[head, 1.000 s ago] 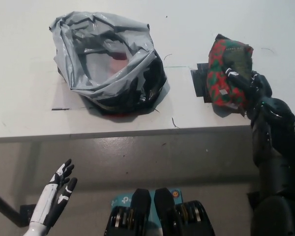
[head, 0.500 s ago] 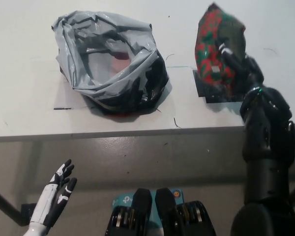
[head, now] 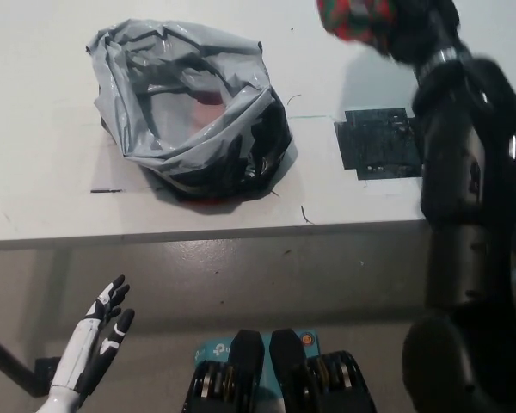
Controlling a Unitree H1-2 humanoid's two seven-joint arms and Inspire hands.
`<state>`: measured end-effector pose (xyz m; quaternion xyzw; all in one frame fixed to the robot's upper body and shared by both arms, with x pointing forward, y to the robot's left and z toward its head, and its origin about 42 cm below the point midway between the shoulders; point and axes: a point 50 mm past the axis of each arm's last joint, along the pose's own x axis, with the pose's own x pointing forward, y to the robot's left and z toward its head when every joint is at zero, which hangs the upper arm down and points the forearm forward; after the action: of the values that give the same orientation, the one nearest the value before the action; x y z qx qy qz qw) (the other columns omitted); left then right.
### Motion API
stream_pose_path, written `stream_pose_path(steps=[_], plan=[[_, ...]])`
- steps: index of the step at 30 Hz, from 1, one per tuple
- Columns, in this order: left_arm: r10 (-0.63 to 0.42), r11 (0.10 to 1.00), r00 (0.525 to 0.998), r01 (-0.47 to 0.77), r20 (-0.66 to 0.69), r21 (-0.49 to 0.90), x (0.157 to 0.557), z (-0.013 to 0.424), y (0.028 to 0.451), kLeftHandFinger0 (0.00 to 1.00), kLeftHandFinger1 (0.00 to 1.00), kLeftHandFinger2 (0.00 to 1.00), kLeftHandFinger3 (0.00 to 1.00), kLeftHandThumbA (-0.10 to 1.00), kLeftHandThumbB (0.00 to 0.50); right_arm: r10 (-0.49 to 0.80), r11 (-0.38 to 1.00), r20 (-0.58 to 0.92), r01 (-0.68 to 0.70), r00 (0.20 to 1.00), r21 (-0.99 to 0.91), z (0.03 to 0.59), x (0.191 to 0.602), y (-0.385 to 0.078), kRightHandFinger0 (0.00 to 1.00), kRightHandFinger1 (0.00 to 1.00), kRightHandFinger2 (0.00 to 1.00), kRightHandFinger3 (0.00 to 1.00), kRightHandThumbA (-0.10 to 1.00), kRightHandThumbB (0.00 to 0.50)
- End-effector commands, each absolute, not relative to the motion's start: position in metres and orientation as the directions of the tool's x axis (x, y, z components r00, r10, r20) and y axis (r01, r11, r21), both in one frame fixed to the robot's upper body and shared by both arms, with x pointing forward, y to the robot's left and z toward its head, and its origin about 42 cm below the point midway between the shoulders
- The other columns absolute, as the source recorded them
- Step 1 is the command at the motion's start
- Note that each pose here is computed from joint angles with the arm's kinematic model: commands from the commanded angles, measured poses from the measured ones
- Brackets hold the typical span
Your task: The robot uses its right hand to pick up a bag of coffee beans and puts it in the black plastic bag, then the robot grabs the top of the bag and lifts it.
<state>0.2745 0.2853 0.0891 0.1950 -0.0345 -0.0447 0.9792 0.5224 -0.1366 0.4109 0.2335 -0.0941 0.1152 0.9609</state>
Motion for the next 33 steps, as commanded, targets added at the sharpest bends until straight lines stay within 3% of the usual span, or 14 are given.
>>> stream_pose_path(steps=[1,7,10,12,16,19,23,26,27,33], plan=[[-0.128,0.901,0.988,0.08,0.086,0.426,0.278,0.103,0.288,1.0,1.0,1.0,1.0,0.95,0.214,0.309,0.84,0.395,-0.443,0.865,0.314,0.491,0.513,-0.102,0.0,0.44,0.88,0.81,-0.1,0.111],[-0.132,0.899,0.988,0.083,0.086,0.431,0.279,0.103,0.287,1.0,1.0,1.0,1.0,0.95,0.212,0.365,0.859,0.33,-0.452,0.871,0.242,0.498,0.525,-0.075,0.0,0.46,0.88,0.99,-0.1,0.127],[-0.134,0.897,0.987,0.084,0.086,0.433,0.28,0.103,0.287,1.0,1.0,1.0,1.0,0.96,0.225,0.385,0.881,0.296,-0.444,0.874,0.163,0.499,0.534,-0.054,0.0,0.41,0.83,0.85,-0.1,0.154],[-0.137,0.899,0.987,0.088,0.084,0.429,0.28,0.102,0.287,1.0,1.0,1.0,1.0,0.96,0.229,0.399,0.888,0.289,-0.445,0.87,0.114,0.496,0.539,-0.044,0.0,0.37,0.79,0.81,-0.1,0.163],[-0.142,0.899,0.986,0.093,0.085,0.428,0.28,0.103,0.286,1.0,1.0,1.0,1.0,0.96,0.225,0.404,0.909,0.259,-0.416,0.877,-0.01,0.487,0.548,-0.026,0.0,0.39,0.82,0.87,-0.1,0.183],[-0.143,0.899,0.986,0.093,0.085,0.428,0.28,0.103,0.287,1.0,1.0,1.0,1.0,0.95,0.228,0.403,0.915,0.229,-0.391,0.886,-0.097,0.479,0.552,-0.018,0.0,0.35,0.73,0.73,-0.1,0.168],[-0.149,0.897,0.986,0.101,0.079,0.43,0.28,0.103,0.287,1.0,1.0,1.0,1.0,0.95,0.229,0.382,0.899,0.213,-0.308,0.899,-0.312,0.464,0.556,-0.002,0.0,0.33,0.71,0.57,-0.1,0.148],[-0.151,0.892,0.985,0.101,0.079,0.441,0.281,0.104,0.287,1.0,1.0,1.0,1.0,0.96,0.224,0.374,0.86,0.22,-0.248,0.901,-0.446,0.457,0.555,0.009,0.02,0.41,0.77,0.55,-0.1,0.171],[-0.152,0.892,0.985,0.103,0.078,0.44,0.281,0.104,0.287,1.0,1.0,1.0,1.0,0.96,0.225,0.376,0.844,0.212,-0.239,0.902,-0.48,0.454,0.554,0.014,0.03,0.47,0.8,0.63,-0.1,0.166],[-0.158,0.893,0.984,0.108,0.08,0.438,0.28,0.105,0.285,1.0,1.0,1.0,1.0,0.95,0.22,0.405,0.787,0.204,-0.226,0.891,-0.573,0.449,0.552,0.028,0.0,0.47,0.81,0.72,-0.1,0.163]])
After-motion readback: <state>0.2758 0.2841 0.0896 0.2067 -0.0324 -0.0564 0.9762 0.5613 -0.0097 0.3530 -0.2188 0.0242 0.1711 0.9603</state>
